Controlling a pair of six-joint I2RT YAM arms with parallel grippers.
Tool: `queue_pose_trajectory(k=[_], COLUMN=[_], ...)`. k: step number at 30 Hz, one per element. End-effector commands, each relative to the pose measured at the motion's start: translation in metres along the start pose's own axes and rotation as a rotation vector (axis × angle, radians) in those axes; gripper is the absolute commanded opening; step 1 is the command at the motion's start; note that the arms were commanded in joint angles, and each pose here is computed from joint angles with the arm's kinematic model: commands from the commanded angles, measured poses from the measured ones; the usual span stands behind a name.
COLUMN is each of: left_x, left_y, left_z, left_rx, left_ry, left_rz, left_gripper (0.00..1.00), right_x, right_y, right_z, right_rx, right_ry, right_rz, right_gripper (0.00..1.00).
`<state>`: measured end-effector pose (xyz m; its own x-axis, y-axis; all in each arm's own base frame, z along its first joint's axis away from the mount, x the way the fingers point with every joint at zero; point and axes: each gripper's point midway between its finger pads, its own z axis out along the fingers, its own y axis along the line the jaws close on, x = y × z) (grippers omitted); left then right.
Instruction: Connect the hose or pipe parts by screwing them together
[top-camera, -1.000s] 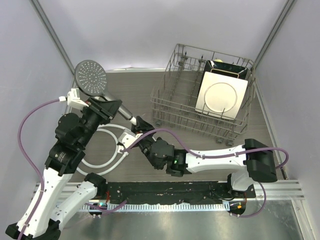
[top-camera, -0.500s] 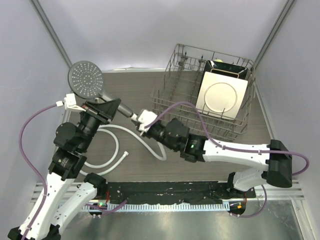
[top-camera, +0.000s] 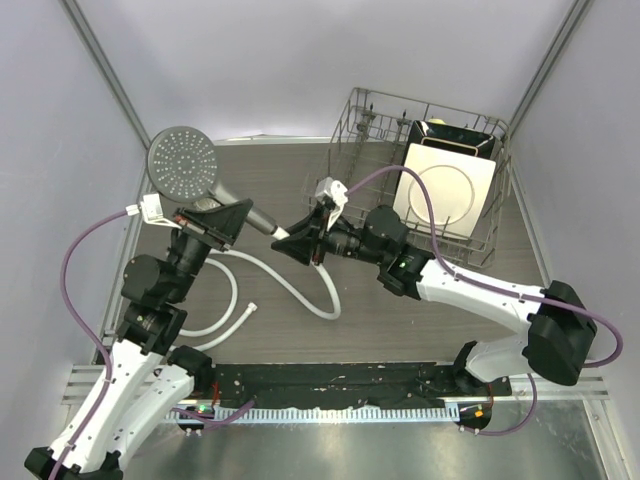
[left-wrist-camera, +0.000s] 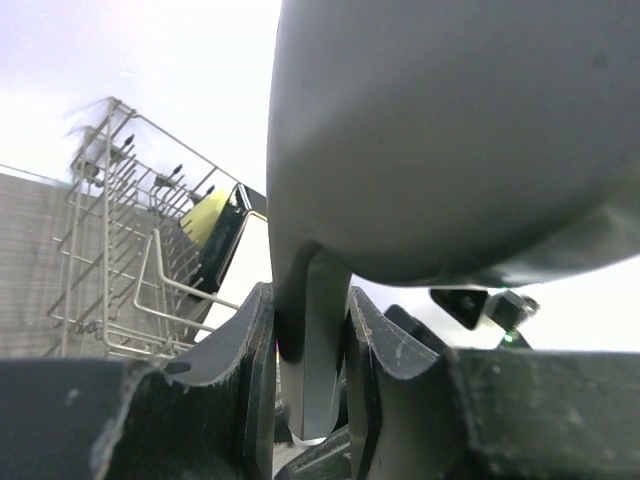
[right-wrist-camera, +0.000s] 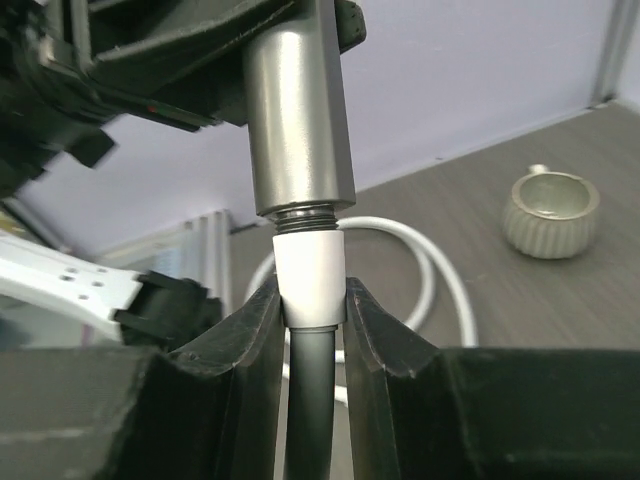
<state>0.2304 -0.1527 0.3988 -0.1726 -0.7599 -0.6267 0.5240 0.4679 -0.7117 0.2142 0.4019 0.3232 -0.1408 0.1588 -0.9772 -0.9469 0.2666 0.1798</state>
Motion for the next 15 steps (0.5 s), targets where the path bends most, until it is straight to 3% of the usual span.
queue_pose_trajectory(k=[1, 3, 6, 9, 12, 15], left_x=[0.004, 0.005, 0.003, -0.002, -0.005, -0.010], left_y=[-0.049, -0.051, -0.047, -0.034, -0.021, -0.012], left_z=[-0.015, -0.014, -0.013, -0.010, -0.006, -0.005], left_rx=[0.225, 0.237, 0.211, 0.119, 0.024, -0.044], left_ry=[0.056, 0.064, 0.056, 0.039, 0.043, 0.035], left_rz=[0.000, -0.005, -0.010, -0.009, 0.017, 0.046], left_gripper=[0.00, 0.00, 0.00, 0.00, 0.00, 0.00], right_x=[-0.084, -0.080, -0.076, -0.075, -0.074, -0.072], right_y=[-0.013, -0.015, -0.015, -0.019, -0.032, -0.043], right_z=[-0.016, -0.014, -0.011, -0.012, -0.016, -0.022], right_rx=[-0.072, -0.097, -0.127, -0.104, -0.006, 0.082], right_ry=[-0.315, -0.308, -0.291, -0.293, -0.274, -0.233], right_rz=[0.177, 0.210, 0.251, 0.256, 0.210, 0.129], right_gripper=[0.01, 0.01, 0.12, 0.29, 0.58, 0.67])
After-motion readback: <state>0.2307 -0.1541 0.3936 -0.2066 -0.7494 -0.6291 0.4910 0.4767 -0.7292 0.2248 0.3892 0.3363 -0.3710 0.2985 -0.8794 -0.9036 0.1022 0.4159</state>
